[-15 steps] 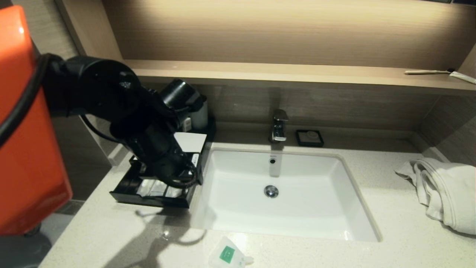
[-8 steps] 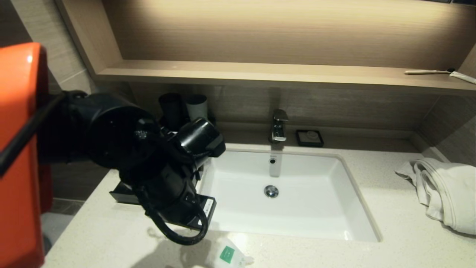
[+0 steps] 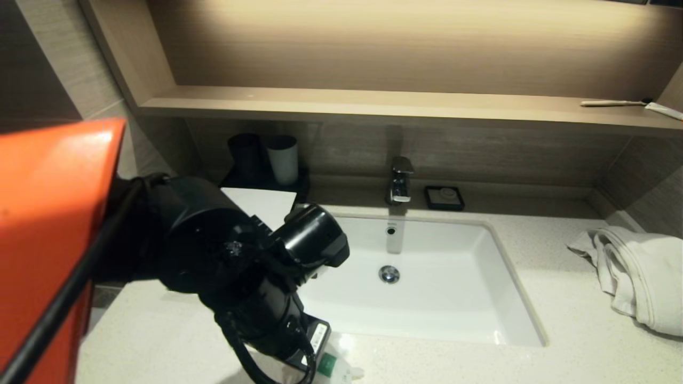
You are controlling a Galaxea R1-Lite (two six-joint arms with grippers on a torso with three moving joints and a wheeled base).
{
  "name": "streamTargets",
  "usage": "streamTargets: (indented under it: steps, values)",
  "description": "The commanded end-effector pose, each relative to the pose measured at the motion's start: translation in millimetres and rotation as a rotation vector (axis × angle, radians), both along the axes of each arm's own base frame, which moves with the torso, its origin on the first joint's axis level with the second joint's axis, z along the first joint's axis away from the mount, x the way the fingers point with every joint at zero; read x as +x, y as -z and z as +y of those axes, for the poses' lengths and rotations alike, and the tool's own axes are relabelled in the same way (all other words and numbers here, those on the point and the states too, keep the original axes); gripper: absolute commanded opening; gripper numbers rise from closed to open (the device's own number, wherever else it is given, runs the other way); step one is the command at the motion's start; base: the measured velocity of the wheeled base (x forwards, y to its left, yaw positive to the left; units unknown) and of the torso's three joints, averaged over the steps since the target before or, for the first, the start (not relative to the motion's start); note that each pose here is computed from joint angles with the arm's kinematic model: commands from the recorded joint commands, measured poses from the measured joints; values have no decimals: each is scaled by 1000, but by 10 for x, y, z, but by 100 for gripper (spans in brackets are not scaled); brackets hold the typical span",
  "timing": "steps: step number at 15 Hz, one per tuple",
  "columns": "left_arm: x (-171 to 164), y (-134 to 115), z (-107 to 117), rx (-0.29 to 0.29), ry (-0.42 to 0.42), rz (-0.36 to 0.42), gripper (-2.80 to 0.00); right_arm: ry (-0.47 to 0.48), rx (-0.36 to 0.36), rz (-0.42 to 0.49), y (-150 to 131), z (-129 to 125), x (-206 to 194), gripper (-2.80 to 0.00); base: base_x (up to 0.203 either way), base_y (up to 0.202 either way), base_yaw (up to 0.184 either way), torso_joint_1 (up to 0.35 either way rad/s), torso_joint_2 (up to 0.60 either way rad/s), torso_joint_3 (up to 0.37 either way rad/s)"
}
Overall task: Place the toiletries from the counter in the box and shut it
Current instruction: Pick up the bathroom toiletry
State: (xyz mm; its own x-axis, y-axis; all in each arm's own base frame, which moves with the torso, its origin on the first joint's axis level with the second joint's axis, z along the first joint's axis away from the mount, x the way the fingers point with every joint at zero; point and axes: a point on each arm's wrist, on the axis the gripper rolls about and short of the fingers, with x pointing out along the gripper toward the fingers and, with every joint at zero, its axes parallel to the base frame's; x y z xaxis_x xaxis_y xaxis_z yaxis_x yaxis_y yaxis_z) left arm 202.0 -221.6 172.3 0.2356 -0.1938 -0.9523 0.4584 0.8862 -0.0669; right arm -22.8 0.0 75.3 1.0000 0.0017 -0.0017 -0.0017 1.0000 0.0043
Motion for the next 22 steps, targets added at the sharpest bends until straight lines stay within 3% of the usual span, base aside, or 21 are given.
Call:
streamTargets:
  steps: [1, 3, 7, 14, 18, 22]
  values:
    - [26, 107, -36, 49, 68, 16, -280, 0, 0, 0, 0, 0, 0, -280, 0, 0, 0, 0, 0, 0]
    - [3, 156, -135, 73, 165, 11, -280, 0, 0, 0, 0, 0, 0, -280, 0, 0, 0, 0, 0, 0]
    - [8, 212, -342, 85, 259, -4, -280, 0, 0, 0, 0, 0, 0, -280, 0, 0, 0, 0, 0, 0]
    - [-75, 299, -436, 112, 327, 14, -280, 0, 0, 0, 0, 0, 0, -280, 0, 0, 0, 0, 0, 0]
    - [-14, 213, -544, 73, 330, -36, -280, 0, 0, 0, 0, 0, 0, -280, 0, 0, 0, 0, 0, 0]
    - [6, 253, -664, 76, 347, -40, -280, 0, 0, 0, 0, 0, 0, -280, 0, 0, 0, 0, 0, 0]
